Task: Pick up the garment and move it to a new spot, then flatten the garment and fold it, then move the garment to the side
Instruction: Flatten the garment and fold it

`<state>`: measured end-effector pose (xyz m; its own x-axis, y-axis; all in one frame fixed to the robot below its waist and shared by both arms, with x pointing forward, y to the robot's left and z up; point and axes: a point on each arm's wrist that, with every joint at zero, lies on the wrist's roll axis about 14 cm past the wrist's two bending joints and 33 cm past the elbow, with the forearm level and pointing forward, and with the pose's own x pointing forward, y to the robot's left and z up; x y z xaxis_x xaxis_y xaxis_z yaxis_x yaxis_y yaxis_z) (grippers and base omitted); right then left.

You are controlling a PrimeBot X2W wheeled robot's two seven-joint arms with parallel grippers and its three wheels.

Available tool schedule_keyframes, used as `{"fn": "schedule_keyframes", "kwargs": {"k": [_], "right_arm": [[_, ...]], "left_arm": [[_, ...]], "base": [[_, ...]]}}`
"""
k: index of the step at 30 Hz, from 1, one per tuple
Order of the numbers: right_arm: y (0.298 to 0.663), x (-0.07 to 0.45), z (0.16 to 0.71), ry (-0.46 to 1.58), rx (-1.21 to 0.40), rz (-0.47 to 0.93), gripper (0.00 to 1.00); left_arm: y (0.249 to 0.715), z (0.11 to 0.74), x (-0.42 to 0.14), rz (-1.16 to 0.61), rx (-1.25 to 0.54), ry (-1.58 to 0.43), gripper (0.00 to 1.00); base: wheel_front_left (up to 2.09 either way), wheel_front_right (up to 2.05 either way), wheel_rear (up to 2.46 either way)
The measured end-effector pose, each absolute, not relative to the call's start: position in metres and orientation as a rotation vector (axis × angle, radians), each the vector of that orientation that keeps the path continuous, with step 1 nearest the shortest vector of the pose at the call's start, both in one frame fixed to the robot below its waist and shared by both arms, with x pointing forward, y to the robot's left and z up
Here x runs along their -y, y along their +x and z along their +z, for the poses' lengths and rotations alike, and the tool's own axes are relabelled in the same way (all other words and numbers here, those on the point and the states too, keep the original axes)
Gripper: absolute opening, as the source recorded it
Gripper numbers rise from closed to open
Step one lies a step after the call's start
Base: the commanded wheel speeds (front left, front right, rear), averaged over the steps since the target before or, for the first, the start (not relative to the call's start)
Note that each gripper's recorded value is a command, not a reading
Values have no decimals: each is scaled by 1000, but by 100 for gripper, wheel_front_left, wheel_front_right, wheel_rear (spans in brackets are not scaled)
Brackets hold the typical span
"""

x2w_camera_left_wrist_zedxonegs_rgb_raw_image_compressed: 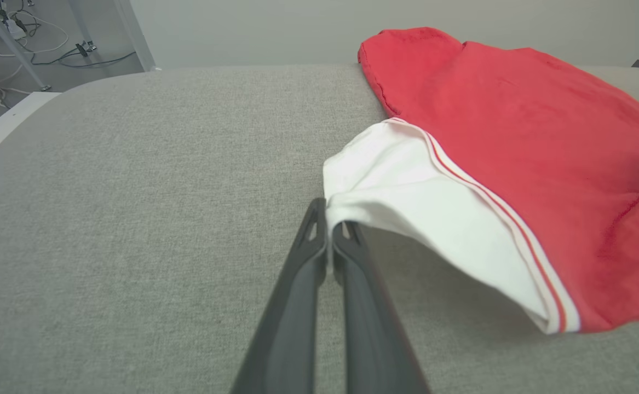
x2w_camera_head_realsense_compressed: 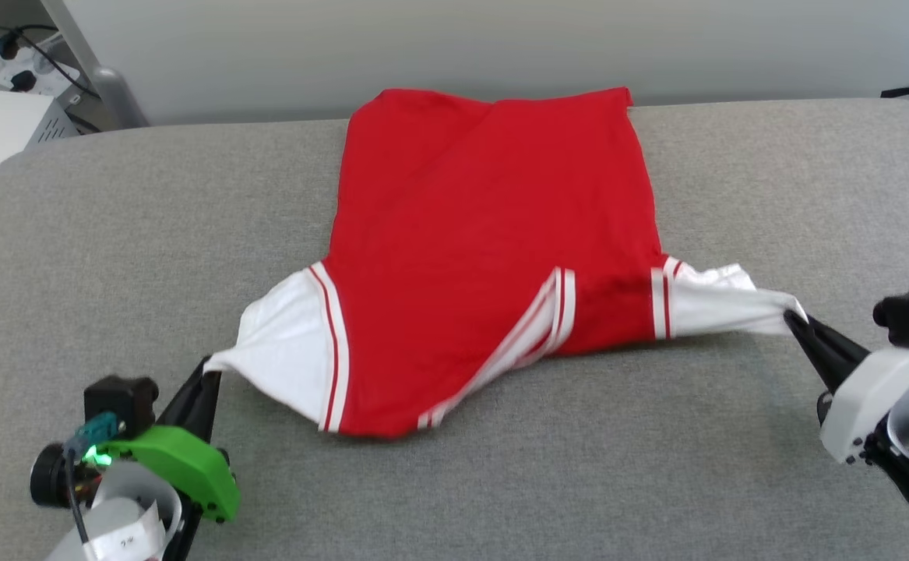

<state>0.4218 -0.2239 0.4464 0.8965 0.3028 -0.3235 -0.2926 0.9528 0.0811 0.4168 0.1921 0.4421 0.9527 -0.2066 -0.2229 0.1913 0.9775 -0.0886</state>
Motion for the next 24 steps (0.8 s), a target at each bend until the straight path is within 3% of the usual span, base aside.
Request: {"fn": "schedule_keyframes", "kwargs": {"k": [17,24], "right_arm": [[300,268,386,133,-498,137,0],[284,270,376,170,-559,111,0]], "left_arm": [[319,395,-220,-21,-364,-154,0],[313,390,-222,3,-372,-163,0]], "base": [[0,0,0],[0,0,0]]}}
